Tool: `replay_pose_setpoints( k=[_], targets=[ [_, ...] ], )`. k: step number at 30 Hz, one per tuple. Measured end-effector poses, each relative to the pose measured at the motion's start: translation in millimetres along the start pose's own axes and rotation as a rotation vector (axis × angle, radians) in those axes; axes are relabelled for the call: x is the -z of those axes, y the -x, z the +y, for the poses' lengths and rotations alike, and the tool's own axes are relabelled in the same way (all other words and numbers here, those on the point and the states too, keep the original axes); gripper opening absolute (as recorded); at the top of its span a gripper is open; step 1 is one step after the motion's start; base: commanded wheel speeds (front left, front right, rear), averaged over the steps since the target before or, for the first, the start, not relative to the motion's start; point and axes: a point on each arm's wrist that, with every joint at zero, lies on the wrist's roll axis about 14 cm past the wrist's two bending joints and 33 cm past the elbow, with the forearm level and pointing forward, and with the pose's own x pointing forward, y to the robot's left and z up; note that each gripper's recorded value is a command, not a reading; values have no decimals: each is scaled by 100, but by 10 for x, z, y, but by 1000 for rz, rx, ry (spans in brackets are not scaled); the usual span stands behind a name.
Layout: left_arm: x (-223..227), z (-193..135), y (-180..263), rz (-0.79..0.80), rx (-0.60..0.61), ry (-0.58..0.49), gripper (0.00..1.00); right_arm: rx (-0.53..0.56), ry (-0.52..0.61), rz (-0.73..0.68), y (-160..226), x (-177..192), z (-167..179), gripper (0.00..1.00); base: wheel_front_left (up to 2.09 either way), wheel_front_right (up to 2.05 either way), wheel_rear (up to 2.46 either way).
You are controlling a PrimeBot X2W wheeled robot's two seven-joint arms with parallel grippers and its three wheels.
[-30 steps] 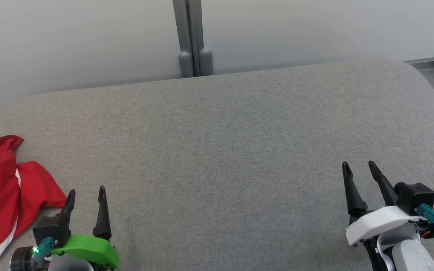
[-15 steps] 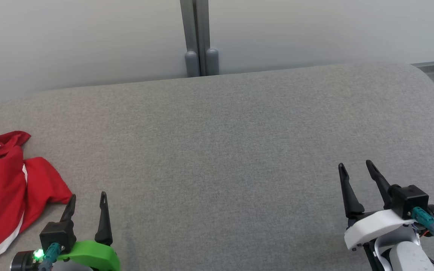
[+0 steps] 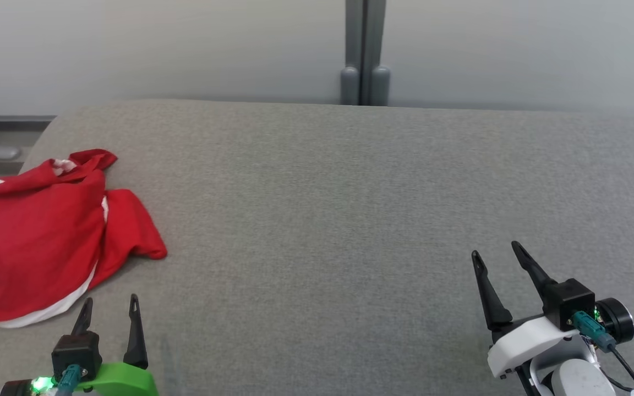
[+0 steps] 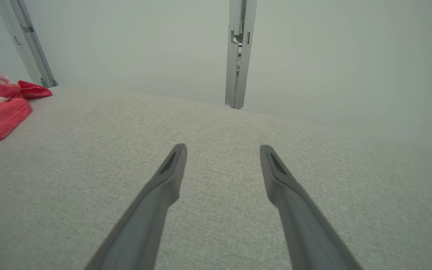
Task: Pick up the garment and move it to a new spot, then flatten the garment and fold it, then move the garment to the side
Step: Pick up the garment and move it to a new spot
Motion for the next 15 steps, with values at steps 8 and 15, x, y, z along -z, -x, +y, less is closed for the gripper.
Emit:
replay_pose_setpoints(
  k=[8, 15],
  targets=[
    [126, 611, 371, 30, -193, 4, 100, -178, -11, 8, -299, 63, 591, 100, 0, 0, 0],
    [269, 1017, 757, 67, -340, 44, 100, -319, -37, 24, -475, 142, 1093, 100, 0, 0, 0]
  ],
)
